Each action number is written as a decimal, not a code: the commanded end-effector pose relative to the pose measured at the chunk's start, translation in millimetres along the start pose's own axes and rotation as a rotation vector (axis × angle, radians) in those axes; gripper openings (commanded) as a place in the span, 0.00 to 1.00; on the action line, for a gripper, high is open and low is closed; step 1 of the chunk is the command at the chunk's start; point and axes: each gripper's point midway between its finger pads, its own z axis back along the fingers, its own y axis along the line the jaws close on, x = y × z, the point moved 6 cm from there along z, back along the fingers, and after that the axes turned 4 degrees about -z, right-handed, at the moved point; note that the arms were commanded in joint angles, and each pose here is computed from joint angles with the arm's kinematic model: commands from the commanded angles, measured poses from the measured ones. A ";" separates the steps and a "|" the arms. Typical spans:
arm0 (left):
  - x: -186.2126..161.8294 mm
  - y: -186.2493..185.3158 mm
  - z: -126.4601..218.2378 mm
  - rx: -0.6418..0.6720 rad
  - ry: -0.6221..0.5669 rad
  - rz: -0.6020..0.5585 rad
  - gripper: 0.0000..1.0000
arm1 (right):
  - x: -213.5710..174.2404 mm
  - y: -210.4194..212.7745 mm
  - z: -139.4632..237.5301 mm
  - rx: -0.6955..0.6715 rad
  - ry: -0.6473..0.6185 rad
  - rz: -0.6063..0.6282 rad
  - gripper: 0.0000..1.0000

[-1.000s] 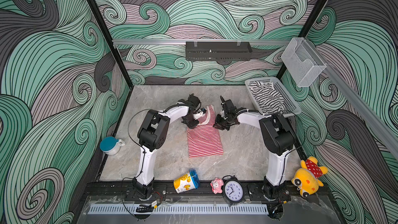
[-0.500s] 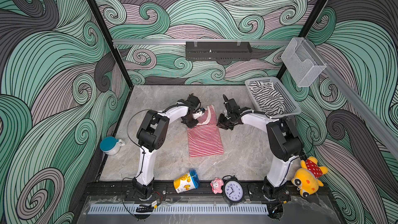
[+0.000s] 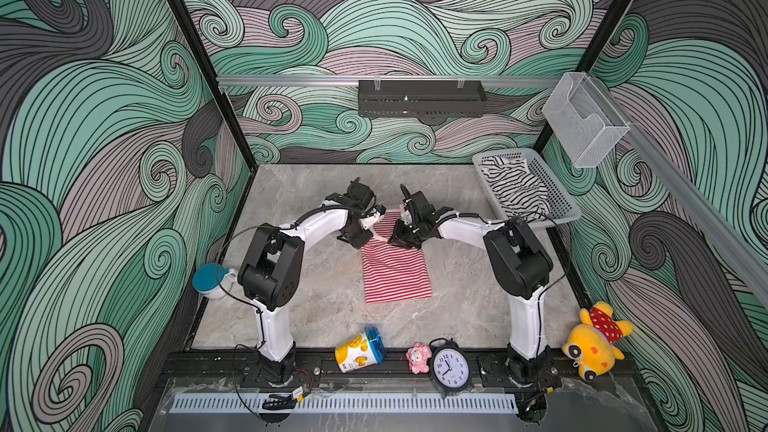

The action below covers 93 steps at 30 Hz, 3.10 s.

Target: Fold and stack the tank tops

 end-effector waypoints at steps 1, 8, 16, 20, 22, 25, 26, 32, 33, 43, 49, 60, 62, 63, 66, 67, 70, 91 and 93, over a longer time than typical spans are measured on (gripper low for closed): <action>1.1 3.1 -5.0 -0.001 -0.005 0.001 0.29 | 7.0 8.0 -5.4 0.055 0.006 -0.028 0.19; 8.4 4.0 -16.9 -0.034 -0.004 0.015 0.29 | 6.6 -26.8 -2.4 -0.065 -0.005 -0.089 0.19; 17.7 5.2 -32.8 -0.071 0.016 0.019 0.29 | 4.2 -48.6 10.5 -0.114 -0.023 -0.105 0.19; 15.3 5.2 -44.6 -0.081 0.057 0.019 0.29 | 5.6 -54.9 15.3 -0.136 -0.038 -0.107 0.19; 13.8 4.3 -47.6 -0.085 0.065 0.017 0.29 | 5.5 -56.0 13.8 -0.123 -0.034 -0.111 0.19; 12.6 4.3 -49.6 -0.080 0.074 0.018 0.29 | 6.9 -50.5 13.6 -0.089 -0.026 -0.095 0.20; 12.2 5.4 -49.7 -0.070 0.078 0.023 0.29 | 6.9 -46.0 16.3 -0.070 -0.032 -0.083 0.21; 4.7 10.7 -29.0 0.023 0.038 0.036 0.30 | -3.1 -18.1 58.0 0.010 -0.092 -0.001 0.36; 2.1 11.0 -23.1 0.042 0.029 0.038 0.30 | -7.6 -16.7 66.6 0.013 -0.099 0.005 0.39; -28.8 -23.1 22.9 0.044 -0.087 -0.032 0.40 | -82.6 -62.5 113.8 0.000 -0.122 -0.128 0.50; -44.9 -57.9 30.5 0.043 -0.142 -0.156 0.47 | -127.5 -77.4 128.8 0.095 -0.178 -0.207 0.59; -59.5 -103.0 27.2 0.018 -0.166 -0.328 0.52 | -169.7 -120.3 122.3 0.125 -0.214 -0.389 0.57; -59.2 -108.8 26.6 0.011 -0.168 -0.348 0.52 | -171.7 -122.3 119.6 0.122 -0.213 -0.406 0.56; -59.6 -111.1 25.8 0.008 -0.168 -0.356 0.52 | -171.7 -122.6 118.3 0.126 -0.215 -0.418 0.54; -58.0 -116.2 24.0 0.010 -0.168 -0.377 0.52 | -173.3 -121.8 112.3 0.144 -0.213 -0.448 0.52; -57.5 -117.1 23.5 0.012 -0.166 -0.381 0.52 | -173.5 -120.5 110.5 0.150 -0.213 -0.453 0.51; -55.9 -118.5 23.8 0.015 -0.168 -0.381 0.52 | -173.3 -119.4 103.9 0.149 -0.215 -0.472 0.50; -56.8 -117.0 22.4 0.026 -0.158 -0.367 0.52 | -188.3 -147.5 80.1 0.057 -0.277 -0.602 0.35; -56.7 -117.0 22.3 0.026 -0.157 -0.367 0.52 | -188.3 -150.6 86.0 0.054 -0.301 -0.604 0.35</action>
